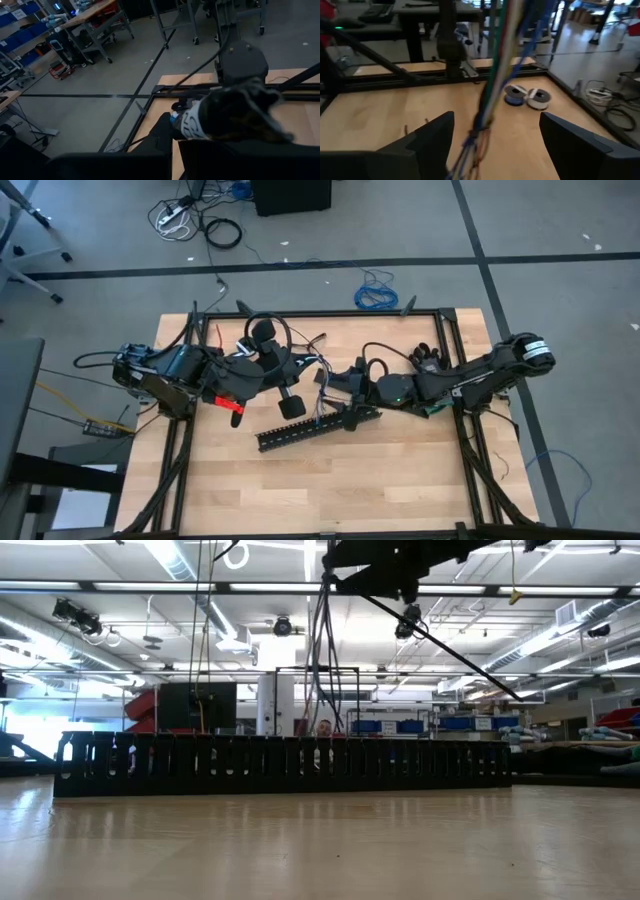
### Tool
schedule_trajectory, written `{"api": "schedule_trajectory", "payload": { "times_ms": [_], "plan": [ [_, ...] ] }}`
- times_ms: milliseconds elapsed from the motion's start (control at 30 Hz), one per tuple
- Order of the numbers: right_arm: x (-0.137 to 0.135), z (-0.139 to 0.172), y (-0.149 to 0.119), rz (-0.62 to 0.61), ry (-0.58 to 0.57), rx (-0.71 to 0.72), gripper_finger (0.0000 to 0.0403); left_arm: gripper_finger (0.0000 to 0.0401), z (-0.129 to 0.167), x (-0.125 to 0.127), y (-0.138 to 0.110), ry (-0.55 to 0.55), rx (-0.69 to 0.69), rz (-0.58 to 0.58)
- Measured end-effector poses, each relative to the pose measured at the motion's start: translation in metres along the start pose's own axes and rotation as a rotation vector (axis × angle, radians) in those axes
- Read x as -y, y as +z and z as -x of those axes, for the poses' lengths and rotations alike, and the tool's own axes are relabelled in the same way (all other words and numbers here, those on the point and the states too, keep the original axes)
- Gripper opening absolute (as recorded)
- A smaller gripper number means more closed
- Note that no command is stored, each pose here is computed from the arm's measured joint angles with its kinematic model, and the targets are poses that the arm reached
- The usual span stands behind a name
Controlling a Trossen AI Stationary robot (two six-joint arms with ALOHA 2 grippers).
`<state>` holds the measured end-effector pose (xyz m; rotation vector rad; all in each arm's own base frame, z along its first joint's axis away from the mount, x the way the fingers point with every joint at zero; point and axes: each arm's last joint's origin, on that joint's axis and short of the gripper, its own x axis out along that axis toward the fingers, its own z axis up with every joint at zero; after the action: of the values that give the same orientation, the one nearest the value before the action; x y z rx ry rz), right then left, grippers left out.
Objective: Ziptie cables
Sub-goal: Put the wrapped cables into the black cable duct
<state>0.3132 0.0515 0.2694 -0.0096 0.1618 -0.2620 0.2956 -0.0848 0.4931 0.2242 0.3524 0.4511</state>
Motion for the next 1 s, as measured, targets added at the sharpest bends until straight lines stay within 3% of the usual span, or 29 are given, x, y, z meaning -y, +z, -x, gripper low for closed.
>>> {"api": "schedule_trajectory", "payload": {
  "times_ms": [233,400,567,767,900,1000],
  "plan": [
    [0.000,-0.011,-0.006,-0.016,0.000,0.022,0.0288,0.0000,0.000,0.000,0.000,-0.005,0.000,0.000],
    [0.002,-0.012,-0.004,-0.022,-0.009,0.033,0.0264,0.0000,0.000,0.000,0.000,-0.005,-0.001,-0.001],
    [0.004,-0.013,-0.004,-0.024,-0.016,0.038,0.0194,0.0000,0.000,0.000,0.000,-0.005,-0.001,-0.001],
    [0.005,-0.013,-0.004,-0.014,-0.019,0.041,0.0029,0.0000,-0.001,0.003,-0.001,-0.056,-0.010,0.003],
    [0.002,-0.012,-0.003,0.008,-0.010,0.031,0.0012,0.0000,0.004,0.011,-0.009,-0.088,-0.065,-0.023],
    [-0.002,-0.009,0.002,0.076,-0.002,-0.055,0.0006,0.0000,0.006,0.019,-0.019,-0.082,-0.113,-0.037]
  ]
}}
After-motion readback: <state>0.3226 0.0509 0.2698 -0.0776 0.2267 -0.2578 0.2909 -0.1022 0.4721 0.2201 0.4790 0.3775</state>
